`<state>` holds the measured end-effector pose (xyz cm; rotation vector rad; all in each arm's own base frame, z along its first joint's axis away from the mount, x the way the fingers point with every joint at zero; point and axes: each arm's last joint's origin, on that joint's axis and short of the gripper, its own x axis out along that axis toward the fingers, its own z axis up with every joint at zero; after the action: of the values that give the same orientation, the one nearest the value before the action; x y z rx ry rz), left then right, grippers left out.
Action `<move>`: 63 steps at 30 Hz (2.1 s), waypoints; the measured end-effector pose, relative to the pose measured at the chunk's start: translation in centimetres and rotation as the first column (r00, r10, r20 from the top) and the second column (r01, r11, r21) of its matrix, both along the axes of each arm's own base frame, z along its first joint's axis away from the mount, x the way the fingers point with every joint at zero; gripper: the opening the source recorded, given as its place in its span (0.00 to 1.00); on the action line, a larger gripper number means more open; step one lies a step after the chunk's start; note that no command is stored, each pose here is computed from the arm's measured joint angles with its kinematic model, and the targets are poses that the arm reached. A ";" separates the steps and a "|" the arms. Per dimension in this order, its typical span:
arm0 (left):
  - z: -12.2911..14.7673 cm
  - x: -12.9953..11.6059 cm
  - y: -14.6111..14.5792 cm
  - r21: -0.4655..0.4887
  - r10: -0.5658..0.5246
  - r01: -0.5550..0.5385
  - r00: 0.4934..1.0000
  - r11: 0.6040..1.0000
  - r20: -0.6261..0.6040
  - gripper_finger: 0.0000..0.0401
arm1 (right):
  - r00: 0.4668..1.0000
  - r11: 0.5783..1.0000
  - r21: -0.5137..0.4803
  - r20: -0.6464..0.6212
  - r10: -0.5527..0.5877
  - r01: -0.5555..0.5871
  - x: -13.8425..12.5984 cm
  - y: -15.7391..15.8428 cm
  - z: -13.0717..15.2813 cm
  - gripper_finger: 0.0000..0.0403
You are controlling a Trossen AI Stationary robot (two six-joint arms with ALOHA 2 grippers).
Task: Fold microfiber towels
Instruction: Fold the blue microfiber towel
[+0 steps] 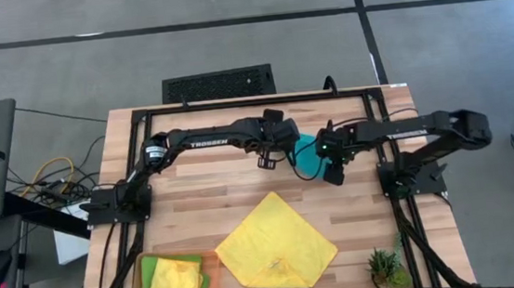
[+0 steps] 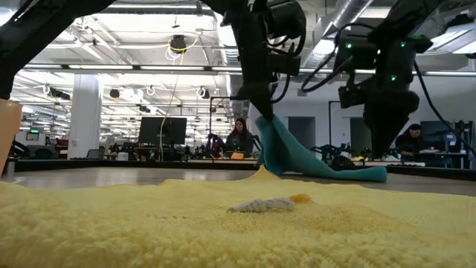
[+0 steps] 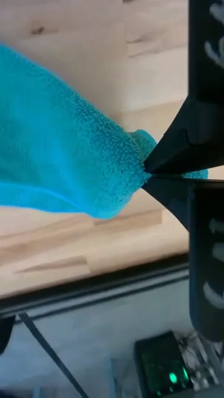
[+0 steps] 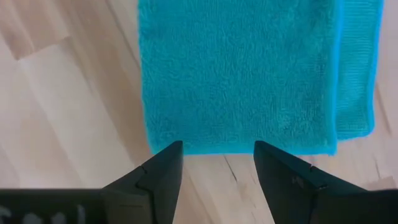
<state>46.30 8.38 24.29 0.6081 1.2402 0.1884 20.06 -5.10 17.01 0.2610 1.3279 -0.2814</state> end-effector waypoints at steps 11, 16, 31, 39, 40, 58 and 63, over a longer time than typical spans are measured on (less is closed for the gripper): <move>2.5 0.4 0.1 0.043 -0.013 0.010 0.998 0.999 0.059 0.00 | 0.999 1.000 0.012 -0.044 0.013 -0.012 1.8 -0.5 -2.9 0.55; 2.4 0.6 -0.2 0.019 -0.079 0.078 0.995 0.997 0.058 0.00 | 0.997 1.000 0.019 -0.073 0.013 -0.011 2.2 -0.6 -3.7 0.55; 2.2 0.7 -0.5 -0.031 -0.114 0.116 0.991 0.993 0.068 0.00 | 0.993 1.000 -0.030 0.114 0.012 -0.008 1.3 -0.3 0.1 0.55; 2.6 1.5 -1.5 -0.051 -0.204 0.214 0.968 0.976 0.143 0.00 | 0.967 0.998 -0.052 0.255 -0.017 0.031 -0.9 0.2 3.7 0.55; 2.7 1.7 -1.6 -0.046 -0.209 0.218 0.965 0.975 0.160 0.00 | 0.962 0.998 -0.056 0.271 -0.016 0.032 -1.2 0.3 4.1 0.55; 0.7 3.0 -2.3 -0.077 -0.254 0.291 0.915 0.954 0.312 0.00 | 0.886 0.994 -0.067 0.461 -0.049 0.090 -4.2 1.0 7.6 0.55; 0.1 3.5 -2.2 -0.091 -0.191 0.249 0.890 0.964 0.414 0.00 | 0.878 0.993 -0.071 0.477 -0.047 0.091 -4.4 1.1 7.9 0.55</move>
<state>49.84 6.19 24.40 0.5480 0.7700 0.0289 15.66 -4.02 24.89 0.2800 0.8162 -0.3140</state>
